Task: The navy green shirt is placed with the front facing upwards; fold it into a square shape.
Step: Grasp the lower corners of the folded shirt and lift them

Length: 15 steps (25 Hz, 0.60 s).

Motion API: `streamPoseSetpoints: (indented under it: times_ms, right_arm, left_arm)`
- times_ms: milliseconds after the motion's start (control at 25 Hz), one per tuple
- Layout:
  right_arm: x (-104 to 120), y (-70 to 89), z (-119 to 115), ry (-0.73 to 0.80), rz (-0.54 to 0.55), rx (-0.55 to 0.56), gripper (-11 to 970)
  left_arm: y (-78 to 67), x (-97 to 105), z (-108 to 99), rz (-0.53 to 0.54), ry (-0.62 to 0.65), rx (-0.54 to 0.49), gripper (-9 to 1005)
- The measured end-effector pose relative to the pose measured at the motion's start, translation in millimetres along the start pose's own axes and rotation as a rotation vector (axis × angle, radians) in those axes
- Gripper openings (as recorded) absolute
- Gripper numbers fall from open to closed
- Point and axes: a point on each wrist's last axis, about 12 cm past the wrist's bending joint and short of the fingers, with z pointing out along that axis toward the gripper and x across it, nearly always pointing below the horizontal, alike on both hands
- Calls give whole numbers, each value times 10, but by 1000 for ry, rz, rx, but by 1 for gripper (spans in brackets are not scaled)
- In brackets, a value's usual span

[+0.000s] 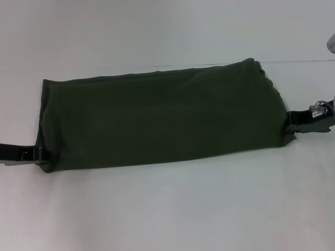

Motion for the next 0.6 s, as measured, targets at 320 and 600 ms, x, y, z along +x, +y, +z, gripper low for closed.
streamPoseSetpoints:
  times_ms: [320, 600]
  right_arm:
    - [28, -16, -25, 31, -19, -7, 42]
    - [118, -17, -104, 127, -58, -44, 33]
  left_arm:
    - [-15, -19, -37, 10, 33, 6, 43]
    - [-23, -8, -124, 25, 101, 6, 43]
